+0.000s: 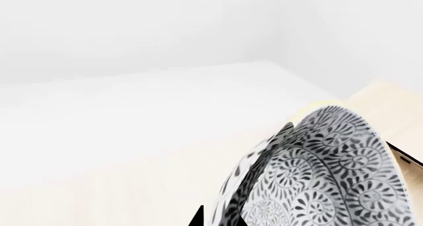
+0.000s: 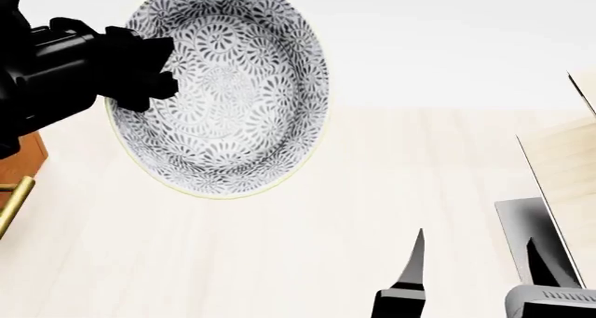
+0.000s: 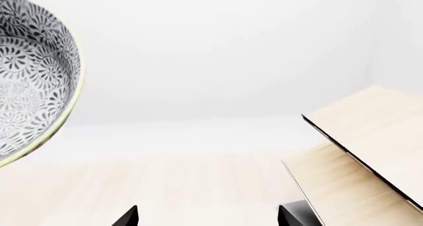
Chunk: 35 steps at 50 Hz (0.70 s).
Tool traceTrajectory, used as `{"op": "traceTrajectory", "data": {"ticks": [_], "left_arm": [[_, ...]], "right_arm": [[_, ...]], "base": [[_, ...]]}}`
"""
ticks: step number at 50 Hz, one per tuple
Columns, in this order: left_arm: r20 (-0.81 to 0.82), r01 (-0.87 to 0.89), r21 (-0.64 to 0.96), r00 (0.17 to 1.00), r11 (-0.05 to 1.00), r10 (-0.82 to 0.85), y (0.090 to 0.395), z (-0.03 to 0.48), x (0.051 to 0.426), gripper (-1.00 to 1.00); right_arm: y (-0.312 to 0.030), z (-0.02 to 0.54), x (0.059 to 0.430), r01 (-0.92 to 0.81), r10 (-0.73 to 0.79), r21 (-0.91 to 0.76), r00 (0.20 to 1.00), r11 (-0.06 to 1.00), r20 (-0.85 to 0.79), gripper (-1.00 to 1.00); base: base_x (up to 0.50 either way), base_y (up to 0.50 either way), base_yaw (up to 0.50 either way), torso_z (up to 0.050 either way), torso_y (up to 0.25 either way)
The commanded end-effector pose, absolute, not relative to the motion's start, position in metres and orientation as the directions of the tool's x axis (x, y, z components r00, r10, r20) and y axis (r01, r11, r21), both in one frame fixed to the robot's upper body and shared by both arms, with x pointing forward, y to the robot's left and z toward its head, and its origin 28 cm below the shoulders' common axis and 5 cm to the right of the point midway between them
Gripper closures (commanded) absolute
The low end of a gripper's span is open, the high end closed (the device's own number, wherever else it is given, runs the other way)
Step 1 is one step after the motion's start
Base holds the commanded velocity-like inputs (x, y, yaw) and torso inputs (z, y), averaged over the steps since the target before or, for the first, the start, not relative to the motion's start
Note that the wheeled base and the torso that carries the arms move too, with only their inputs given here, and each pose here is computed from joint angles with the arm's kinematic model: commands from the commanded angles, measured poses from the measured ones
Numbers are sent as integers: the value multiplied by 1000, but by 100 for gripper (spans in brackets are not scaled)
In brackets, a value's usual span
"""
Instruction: Close the top drawer of the cabinet and put the bowl on top of it.
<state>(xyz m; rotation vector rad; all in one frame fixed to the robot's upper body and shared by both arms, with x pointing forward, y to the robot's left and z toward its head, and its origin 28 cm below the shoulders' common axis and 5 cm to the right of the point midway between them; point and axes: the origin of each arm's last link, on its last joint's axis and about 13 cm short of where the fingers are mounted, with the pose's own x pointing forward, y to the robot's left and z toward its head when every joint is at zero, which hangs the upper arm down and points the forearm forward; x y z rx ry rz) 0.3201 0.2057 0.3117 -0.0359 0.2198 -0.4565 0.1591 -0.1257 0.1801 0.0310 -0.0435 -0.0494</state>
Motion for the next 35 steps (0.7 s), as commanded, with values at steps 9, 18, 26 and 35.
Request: {"op": "traceTrajectory", "data": {"ticks": [9,18,26,35], "left_arm": [[-116,323,-92,936,942,-332,222,346,321,100],[-79,234,-125,966,964,-245,232,363,324,100],[-29,170,-174,984,970,-178,242,384,325,100],[34,76,-217,997,973,-70,255,401,323,100]], "right_arm": [[-129,190,150,60,-62,22,996,998,67,-100],[-132,192,148,67,-68,25,995,997,70,-100],[-134,191,146,73,-74,25,995,997,73,-100],[-135,190,146,70,-72,32,995,997,75,-100]], "base": [[0,0,0,0,1],[0,0,0,0,0],[0,0,0,0,0],[0,0,0,0,1]]}}
